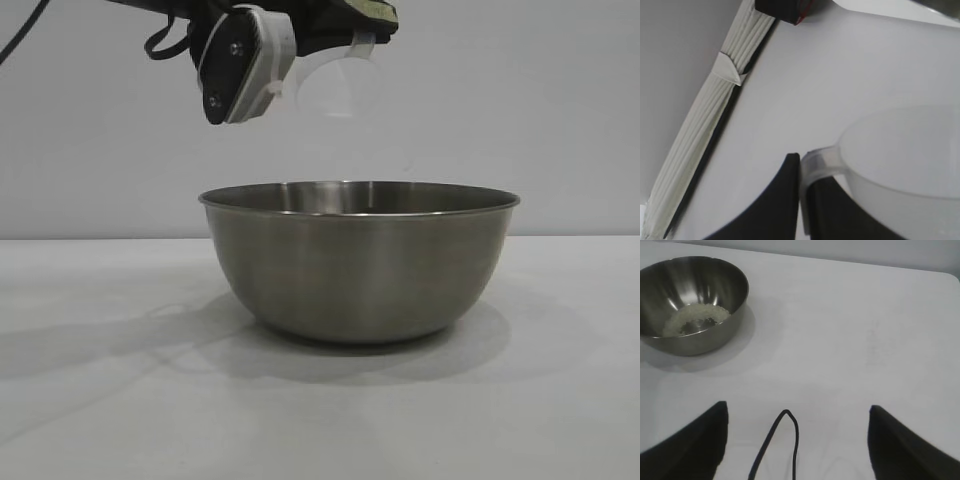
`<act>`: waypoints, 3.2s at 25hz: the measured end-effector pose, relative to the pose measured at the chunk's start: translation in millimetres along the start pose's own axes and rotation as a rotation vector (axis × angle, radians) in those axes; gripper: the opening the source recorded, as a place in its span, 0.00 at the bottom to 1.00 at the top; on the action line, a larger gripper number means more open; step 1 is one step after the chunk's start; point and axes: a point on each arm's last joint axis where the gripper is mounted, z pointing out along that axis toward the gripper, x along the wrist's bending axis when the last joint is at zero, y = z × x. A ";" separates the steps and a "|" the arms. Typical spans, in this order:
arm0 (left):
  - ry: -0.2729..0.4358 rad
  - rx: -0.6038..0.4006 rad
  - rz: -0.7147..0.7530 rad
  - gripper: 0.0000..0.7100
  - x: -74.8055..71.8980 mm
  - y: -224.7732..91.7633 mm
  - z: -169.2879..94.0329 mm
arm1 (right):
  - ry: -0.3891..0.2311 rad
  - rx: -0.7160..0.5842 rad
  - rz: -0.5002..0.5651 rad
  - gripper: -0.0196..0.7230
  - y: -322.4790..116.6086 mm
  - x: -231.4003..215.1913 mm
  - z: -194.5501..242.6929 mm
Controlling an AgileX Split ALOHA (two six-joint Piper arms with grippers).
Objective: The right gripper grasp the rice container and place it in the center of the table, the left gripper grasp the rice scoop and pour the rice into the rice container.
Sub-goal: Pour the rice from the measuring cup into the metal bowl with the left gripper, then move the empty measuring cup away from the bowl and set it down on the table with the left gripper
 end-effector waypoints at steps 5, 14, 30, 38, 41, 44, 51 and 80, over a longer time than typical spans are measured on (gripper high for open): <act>-0.005 0.115 -0.409 0.00 -2.7 -10.0 -0.8 | 0.000 0.000 0.000 0.70 0.0 0.0 0.0; 0.119 0.453 -1.246 0.00 -14.6 -35.6 -9.2 | 0.000 0.000 0.000 0.70 0.0 0.0 0.0; 0.361 1.298 -1.919 0.00 -77.9 -48.6 -53.8 | 0.000 0.000 0.000 0.70 0.0 0.0 0.0; 0.264 1.450 -2.051 0.00 -132.5 -17.2 -64.5 | 0.000 0.000 0.000 0.70 0.0 0.0 0.0; 0.256 1.454 -2.102 0.00 -138.1 -4.1 -66.9 | 0.000 0.000 0.000 0.70 0.0 0.0 0.0; 0.256 1.467 -2.137 0.00 -139.9 9.0 -74.3 | 0.000 0.000 0.000 0.70 0.0 0.0 0.0; 0.333 1.469 -2.135 0.00 -134.5 40.3 -100.4 | 0.000 0.000 0.000 0.70 0.0 0.0 0.0; 0.215 1.406 -2.251 0.47 -120.4 88.5 -129.4 | 0.000 0.000 0.000 0.70 0.0 0.0 0.0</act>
